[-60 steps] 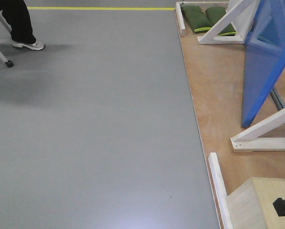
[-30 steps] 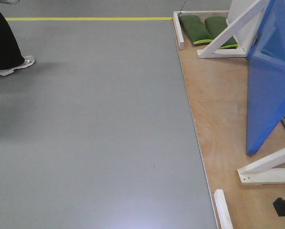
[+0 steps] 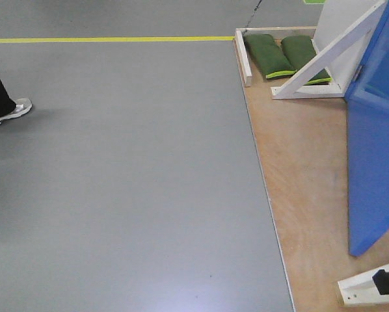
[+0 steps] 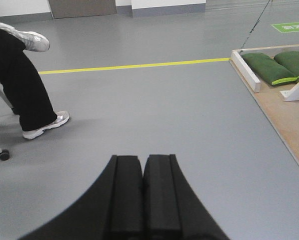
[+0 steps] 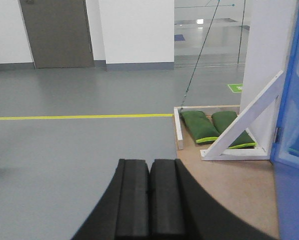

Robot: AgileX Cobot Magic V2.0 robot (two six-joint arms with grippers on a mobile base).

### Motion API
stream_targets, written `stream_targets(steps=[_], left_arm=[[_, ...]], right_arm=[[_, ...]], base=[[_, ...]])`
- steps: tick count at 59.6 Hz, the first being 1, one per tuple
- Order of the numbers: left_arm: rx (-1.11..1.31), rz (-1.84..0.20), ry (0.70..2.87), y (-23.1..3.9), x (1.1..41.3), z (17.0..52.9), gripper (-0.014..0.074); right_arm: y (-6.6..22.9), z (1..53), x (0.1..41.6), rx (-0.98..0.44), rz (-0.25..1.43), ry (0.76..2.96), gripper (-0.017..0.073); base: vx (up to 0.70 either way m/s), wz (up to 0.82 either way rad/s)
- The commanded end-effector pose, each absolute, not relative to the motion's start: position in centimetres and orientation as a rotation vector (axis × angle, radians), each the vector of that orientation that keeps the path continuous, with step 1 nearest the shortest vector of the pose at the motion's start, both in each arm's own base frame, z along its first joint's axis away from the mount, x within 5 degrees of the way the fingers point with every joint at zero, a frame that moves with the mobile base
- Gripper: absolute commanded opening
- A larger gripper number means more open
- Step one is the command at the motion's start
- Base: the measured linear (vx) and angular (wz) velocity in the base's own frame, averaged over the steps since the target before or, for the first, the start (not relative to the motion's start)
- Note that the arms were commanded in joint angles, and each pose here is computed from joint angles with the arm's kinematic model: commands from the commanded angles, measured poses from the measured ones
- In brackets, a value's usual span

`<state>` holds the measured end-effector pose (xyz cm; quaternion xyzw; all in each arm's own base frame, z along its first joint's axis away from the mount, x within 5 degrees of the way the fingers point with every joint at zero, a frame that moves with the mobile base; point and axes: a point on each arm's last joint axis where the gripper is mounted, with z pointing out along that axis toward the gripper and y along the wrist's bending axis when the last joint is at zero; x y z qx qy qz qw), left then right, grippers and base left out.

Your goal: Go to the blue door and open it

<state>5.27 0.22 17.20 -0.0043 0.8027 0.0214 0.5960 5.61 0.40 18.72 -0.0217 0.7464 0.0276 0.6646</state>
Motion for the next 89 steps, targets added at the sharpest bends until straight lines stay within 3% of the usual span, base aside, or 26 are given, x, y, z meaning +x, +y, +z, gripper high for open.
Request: stream_targets(steps=[1,41,89], left_arm=[[-0.013,0.05,1.776,0.23,5.38,17.82,0.007],[-0.013,0.05,1.776,0.23,5.38,17.82,0.007],[-0.013,0.05,1.776,0.23,5.38,17.82,0.007]], right_arm=[[0.36,18.96,5.63,-0.044,0.057,1.6,0.0006],[0.36,18.93,5.63,-0.044,0.057,1.604,0.0006],[0.36,18.94,5.63,-0.044,0.057,1.602,0.0006]], base=[[0.39,-0.05],[0.31,-0.07],[0.09,-0.02]])
